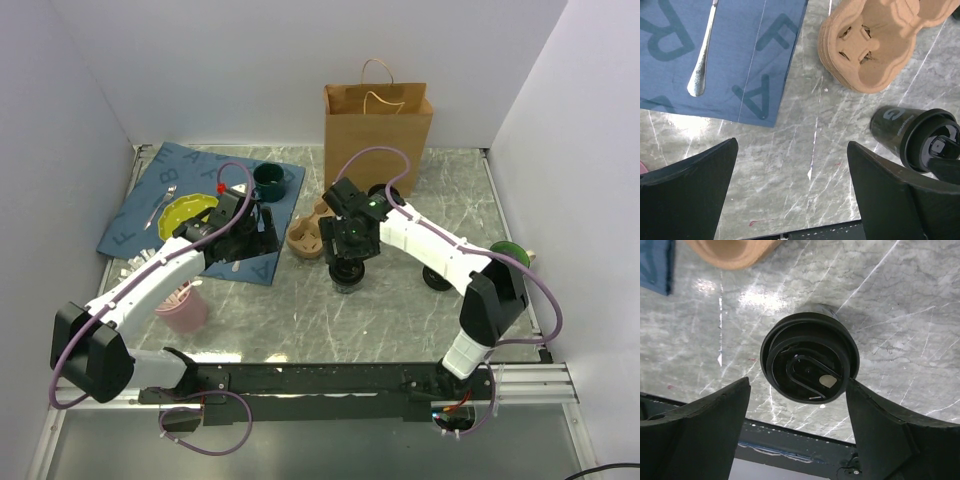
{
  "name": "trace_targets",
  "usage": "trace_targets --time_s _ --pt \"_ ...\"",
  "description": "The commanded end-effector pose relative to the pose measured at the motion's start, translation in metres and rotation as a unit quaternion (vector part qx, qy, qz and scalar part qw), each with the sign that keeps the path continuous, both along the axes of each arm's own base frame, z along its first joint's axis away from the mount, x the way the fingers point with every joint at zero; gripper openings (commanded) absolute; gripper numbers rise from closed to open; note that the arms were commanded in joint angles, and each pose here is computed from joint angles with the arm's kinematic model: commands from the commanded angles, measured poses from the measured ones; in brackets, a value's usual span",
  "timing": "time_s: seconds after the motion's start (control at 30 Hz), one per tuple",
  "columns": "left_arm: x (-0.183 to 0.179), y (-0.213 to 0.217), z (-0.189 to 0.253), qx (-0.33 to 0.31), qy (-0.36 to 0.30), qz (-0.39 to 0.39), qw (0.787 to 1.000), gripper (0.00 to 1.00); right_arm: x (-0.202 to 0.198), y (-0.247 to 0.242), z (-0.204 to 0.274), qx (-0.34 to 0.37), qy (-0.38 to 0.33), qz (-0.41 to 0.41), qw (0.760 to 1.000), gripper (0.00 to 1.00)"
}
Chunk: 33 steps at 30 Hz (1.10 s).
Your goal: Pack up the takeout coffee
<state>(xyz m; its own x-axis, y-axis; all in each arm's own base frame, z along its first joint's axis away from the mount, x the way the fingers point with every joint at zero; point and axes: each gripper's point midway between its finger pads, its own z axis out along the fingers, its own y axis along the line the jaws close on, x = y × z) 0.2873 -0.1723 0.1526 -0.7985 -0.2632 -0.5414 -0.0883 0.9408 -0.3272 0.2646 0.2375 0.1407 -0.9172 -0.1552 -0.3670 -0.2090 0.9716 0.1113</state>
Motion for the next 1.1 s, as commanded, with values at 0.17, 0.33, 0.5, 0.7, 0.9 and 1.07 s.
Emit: trace_targets --time_s 0.17,0.33,0.5,0.7,0.9,1.07 --pt "0.007 0.004 0.005 -0.003 -0.016 0.025 1.000 0.97 -0.005 -0.007 -0.022 -0.052 0.012 -0.007 0.999 0.81" --pt "0.008 0.007 0.008 -0.003 -0.021 0.030 0.999 0.97 -0.002 -0.004 -0.017 -0.049 0.006 -0.004 0.999 0.78" --pt "0.009 0.008 0.009 -0.003 -0.024 0.032 0.999 0.97 0.001 0.000 0.003 -0.035 -0.011 -0.003 0.999 0.82" --pt "0.009 0.008 0.008 -0.004 -0.025 0.032 0.999 0.97 0.006 -0.005 0.007 -0.050 -0.021 -0.010 0.999 0.93" --pt "0.009 0.009 0.008 -0.003 -0.025 0.032 0.999 0.97 -0.001 0.000 -0.009 -0.040 0.002 0.000 0.999 0.91" --pt "0.008 0.009 0.007 -0.005 -0.024 0.032 0.999 0.97 -0.003 0.004 -0.021 -0.036 0.011 0.009 0.999 0.90"
